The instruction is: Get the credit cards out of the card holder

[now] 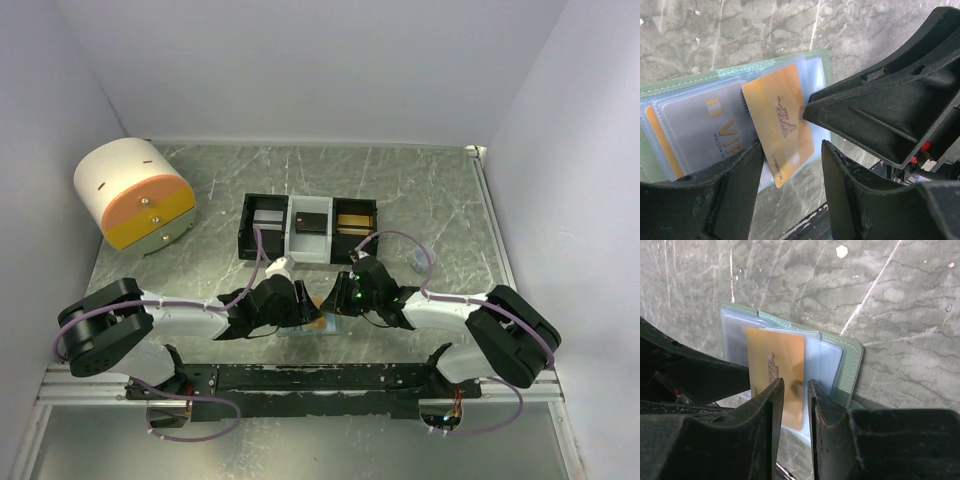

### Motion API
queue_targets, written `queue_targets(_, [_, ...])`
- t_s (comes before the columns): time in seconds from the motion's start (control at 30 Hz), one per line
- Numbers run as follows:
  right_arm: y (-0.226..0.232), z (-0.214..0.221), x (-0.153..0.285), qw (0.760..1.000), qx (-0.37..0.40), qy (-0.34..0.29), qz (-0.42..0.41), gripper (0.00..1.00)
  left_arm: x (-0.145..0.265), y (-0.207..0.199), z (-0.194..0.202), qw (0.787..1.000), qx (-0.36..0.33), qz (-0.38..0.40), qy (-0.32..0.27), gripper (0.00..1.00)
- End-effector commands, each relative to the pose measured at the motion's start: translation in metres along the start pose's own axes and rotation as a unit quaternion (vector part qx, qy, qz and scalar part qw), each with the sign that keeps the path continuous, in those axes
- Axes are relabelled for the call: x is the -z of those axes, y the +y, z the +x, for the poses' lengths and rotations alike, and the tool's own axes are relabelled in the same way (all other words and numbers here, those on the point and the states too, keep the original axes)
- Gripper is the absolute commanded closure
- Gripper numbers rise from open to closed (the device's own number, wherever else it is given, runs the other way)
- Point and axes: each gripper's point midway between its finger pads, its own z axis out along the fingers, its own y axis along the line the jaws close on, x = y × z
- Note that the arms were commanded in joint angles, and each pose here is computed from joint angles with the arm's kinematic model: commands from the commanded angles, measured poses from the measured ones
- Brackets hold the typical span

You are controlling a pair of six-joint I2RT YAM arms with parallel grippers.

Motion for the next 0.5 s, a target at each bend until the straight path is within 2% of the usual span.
queue_targets(0.0, [-0.0578, 0.0417, 0.0034, 0.994, -0.013, 0.057, 0.095, 0.73, 0.0011, 0.0207, 0.0097, 1.0, 0.007, -0.021, 0.008, 0.39])
queue_targets(0.2, [-0.0547, 0.0377, 0.004, 0.994, -0.009, 0.053, 0.095, 0.73, 0.0059, 0.0202, 0.0041, 1.0, 0.018, -0.019, -0.008, 0.45])
queue_targets(0.47, [-0.054, 0.0358, 0.0057, 0.994, -0.007, 0.05, 0.096, 0.73, 0.006, 0.0142, 0.0018, 0.999, 0.034, -0.002, -0.015, 0.62])
